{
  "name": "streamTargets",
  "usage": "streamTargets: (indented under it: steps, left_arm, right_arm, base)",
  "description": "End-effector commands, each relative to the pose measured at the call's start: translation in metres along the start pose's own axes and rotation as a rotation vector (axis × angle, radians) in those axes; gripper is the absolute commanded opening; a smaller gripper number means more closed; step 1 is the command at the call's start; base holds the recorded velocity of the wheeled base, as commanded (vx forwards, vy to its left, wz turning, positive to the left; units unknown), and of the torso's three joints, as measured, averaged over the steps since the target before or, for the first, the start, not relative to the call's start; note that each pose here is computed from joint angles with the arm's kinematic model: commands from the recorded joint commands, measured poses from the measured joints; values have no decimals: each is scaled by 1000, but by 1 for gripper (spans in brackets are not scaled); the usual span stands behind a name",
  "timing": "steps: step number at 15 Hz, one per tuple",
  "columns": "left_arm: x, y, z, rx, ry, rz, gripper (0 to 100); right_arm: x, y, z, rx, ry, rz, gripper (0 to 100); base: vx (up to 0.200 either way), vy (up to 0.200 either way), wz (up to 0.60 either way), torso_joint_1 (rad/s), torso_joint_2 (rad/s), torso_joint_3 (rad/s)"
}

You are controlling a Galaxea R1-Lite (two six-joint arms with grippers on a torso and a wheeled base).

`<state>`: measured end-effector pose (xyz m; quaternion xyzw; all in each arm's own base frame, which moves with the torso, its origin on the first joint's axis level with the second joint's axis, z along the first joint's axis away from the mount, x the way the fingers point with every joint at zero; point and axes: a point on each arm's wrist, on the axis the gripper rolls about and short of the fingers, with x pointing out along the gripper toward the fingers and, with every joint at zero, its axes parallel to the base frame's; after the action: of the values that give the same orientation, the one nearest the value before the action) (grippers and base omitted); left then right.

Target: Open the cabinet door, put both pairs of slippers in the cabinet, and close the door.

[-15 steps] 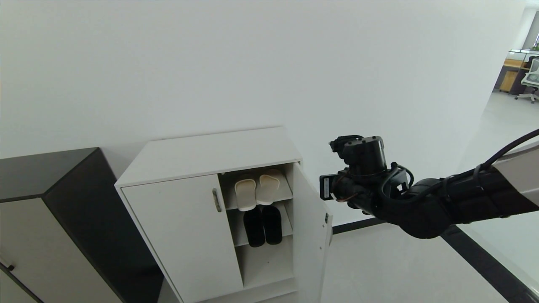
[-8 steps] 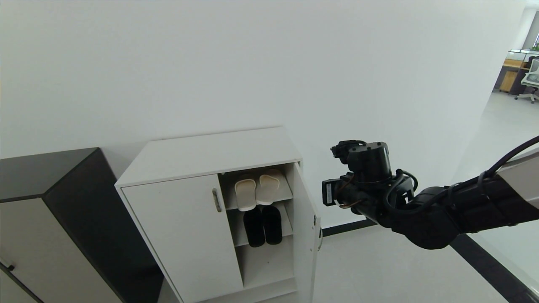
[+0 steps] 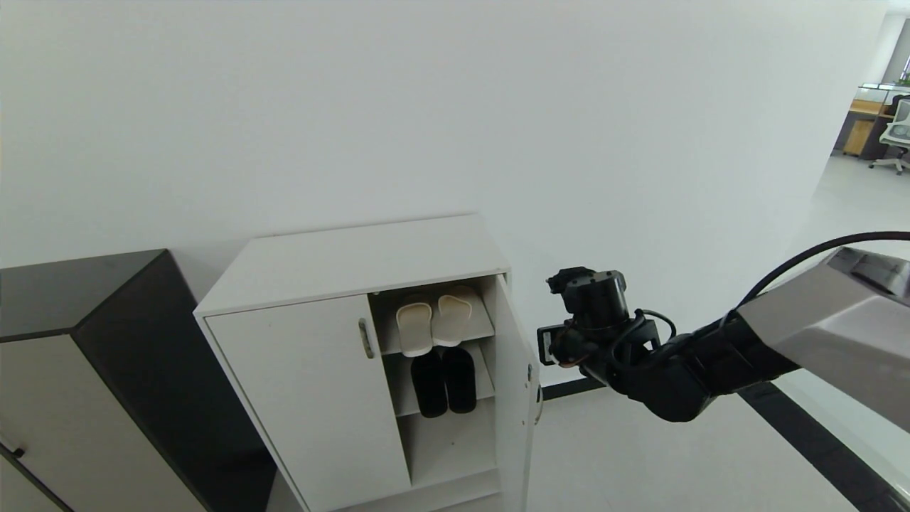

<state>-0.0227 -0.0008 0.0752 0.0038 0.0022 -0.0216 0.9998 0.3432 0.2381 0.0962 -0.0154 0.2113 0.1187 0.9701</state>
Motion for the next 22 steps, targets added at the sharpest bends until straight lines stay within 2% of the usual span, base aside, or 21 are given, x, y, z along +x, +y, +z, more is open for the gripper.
streamTargets:
  steps: [1,5,7,9,15,22]
  left_arm:
    - [0,0,0,0,0,0,0]
    - [0,0,0,0,0,0,0]
    - [0,0,0,0,0,0,0]
    - [0,0,0,0,0,0,0]
    - [0,0,0,0,0,0,0]
    - [0,0,0,-2,0,0,0]
  right_arm:
    - [12,7,-19,-22,46,5,0]
    - [-6,38,-25,-48,47,82,0]
    - [-22,56,-25,-63,25,138,0]
    - [-37,66,-23,-67,-1,176,0]
    - [-49,69,-24,-93,-22,196,0]
    - [-58,66,-14,-78,-53,201,0]
  base:
    - [0,0,0,0,0,0]
    - [0,0,0,0,0,0]
    - [0,0,0,0,0,0]
    - [0,0,0,0,0,0]
    - [0,0,0,0,0,0]
    - [0,0,514,4,1,2]
